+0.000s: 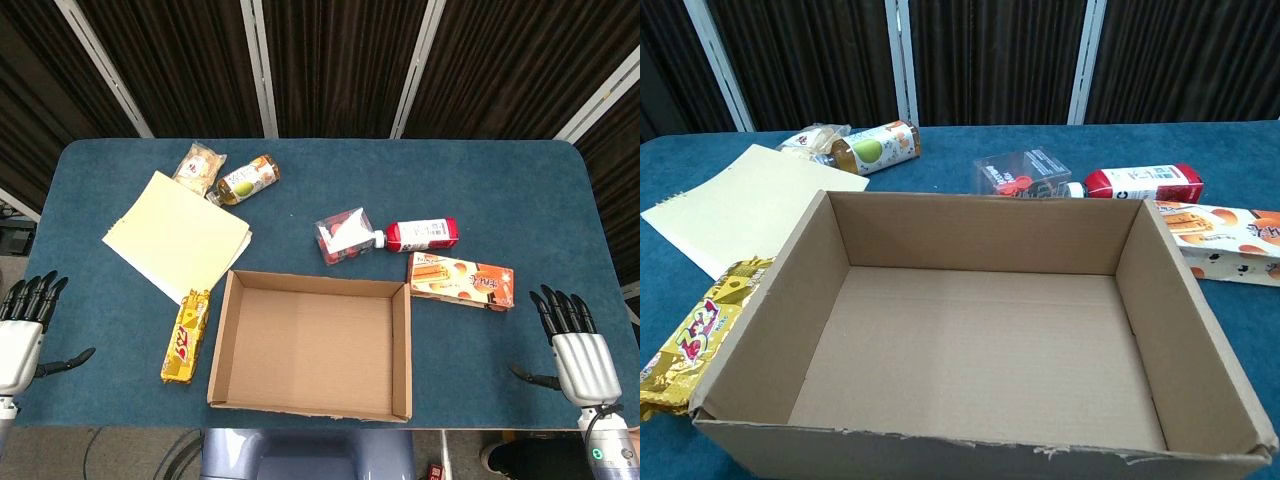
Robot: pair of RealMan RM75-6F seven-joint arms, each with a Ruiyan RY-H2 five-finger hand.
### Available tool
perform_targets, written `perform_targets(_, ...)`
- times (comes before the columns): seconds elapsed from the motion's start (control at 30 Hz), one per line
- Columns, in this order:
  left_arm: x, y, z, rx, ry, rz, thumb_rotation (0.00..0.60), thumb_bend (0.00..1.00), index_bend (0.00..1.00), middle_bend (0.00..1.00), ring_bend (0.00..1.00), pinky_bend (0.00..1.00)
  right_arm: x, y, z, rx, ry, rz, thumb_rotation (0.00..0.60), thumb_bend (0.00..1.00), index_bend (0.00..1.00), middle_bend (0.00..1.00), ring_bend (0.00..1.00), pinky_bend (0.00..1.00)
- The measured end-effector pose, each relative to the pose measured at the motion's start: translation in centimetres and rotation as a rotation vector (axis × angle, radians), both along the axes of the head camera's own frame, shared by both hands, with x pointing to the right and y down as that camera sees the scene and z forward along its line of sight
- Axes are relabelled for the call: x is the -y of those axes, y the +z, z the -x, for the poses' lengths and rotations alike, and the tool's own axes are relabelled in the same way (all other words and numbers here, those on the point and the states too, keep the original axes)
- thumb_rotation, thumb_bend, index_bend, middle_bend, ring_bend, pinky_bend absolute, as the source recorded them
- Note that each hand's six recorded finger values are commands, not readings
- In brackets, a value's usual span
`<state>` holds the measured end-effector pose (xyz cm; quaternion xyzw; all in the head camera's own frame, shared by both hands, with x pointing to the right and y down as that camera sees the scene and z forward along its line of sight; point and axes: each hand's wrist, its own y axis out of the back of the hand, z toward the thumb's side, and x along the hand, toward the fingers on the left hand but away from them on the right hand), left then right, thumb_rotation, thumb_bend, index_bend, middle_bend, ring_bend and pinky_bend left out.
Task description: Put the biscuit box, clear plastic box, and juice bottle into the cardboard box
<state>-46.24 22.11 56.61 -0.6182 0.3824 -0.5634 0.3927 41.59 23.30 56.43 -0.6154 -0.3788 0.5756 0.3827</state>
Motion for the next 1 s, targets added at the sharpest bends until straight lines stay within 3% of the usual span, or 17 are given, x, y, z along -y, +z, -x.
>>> perform_targets(0.3, 0.3, -0.1, -0.3, -0.016, 0.006, -0.020, 0.400, 0.00, 0.00, 0.00, 0.00, 0.00, -0.1, 0.4, -0.3, -0.005, 0.008, 0.022, 0.600, 0.00, 0.00, 0.00, 0.00, 0.00)
perform_targets(0.5, 0.5, -0.6, -0.3, -0.034, -0.001, -0.045, 0.399, 0.00, 0.00, 0.00, 0.00, 0.00, 1.0, 1.2, 0.3, 0.002, -0.025, 0.060, 0.600, 0.00, 0.00, 0.00, 0.00, 0.00)
perform_targets(1.0, 1.2, 1.4, -0.1, 0.028, -0.028, -0.004, 0.400, 0.00, 0.00, 0.00, 0.00, 0.00, 8.8, 8.1, 3.4, -0.063, -0.184, 0.331, 0.600, 0.00, 0.00, 0.00, 0.00, 0.00)
